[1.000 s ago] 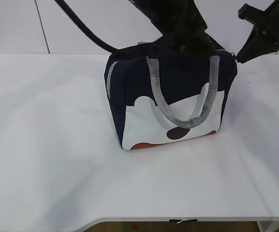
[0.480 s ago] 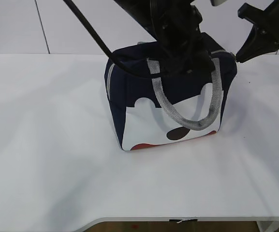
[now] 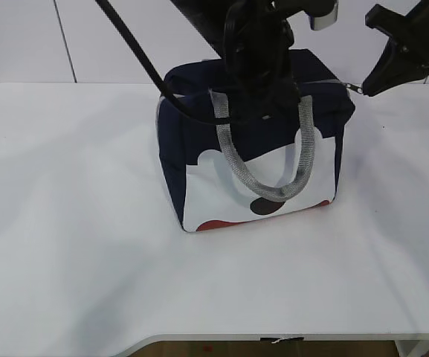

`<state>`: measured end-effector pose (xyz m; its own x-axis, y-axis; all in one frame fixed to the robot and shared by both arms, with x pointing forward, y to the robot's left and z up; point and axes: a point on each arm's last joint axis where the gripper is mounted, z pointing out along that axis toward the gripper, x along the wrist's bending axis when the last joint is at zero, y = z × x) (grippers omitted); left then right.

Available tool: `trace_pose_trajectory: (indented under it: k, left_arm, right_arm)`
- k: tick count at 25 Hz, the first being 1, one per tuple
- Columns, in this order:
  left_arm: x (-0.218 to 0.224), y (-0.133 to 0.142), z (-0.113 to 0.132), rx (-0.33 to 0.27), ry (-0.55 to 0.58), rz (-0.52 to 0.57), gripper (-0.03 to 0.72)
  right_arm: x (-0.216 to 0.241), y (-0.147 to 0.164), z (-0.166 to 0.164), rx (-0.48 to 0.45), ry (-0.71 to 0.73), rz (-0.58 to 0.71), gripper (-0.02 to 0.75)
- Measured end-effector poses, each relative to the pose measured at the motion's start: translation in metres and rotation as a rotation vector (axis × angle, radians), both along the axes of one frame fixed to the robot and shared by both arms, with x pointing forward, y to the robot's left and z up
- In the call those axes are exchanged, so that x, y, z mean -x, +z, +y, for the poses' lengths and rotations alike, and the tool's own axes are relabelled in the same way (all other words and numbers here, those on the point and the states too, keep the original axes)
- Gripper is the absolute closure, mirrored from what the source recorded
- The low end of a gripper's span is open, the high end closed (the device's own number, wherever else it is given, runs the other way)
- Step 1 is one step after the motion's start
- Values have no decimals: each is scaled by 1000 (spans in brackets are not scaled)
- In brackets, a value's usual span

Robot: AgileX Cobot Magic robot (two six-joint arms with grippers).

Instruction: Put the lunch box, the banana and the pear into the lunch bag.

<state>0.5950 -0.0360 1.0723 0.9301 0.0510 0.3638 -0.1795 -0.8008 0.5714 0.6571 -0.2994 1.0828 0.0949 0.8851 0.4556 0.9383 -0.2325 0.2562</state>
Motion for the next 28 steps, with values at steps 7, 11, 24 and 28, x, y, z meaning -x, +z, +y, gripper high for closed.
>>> trace_pose_trajectory:
  k: [7,11,24,28]
  left_arm:
    - [1,12,10,-52,37,-38,697]
    - [5,21,16,-73,42,-49,697]
    - [3,24,20,-97,85,-60,697]
    - [2,24,21,-101,96,-62,697]
  right_arm:
    - [-4,-9,0,-30,-54,47,731]
    - [-9,-19,1,-56,-73,79,731]
    - [-22,-53,5,-120,-49,145,731]
    - [-26,-66,6,-129,-28,160,731]
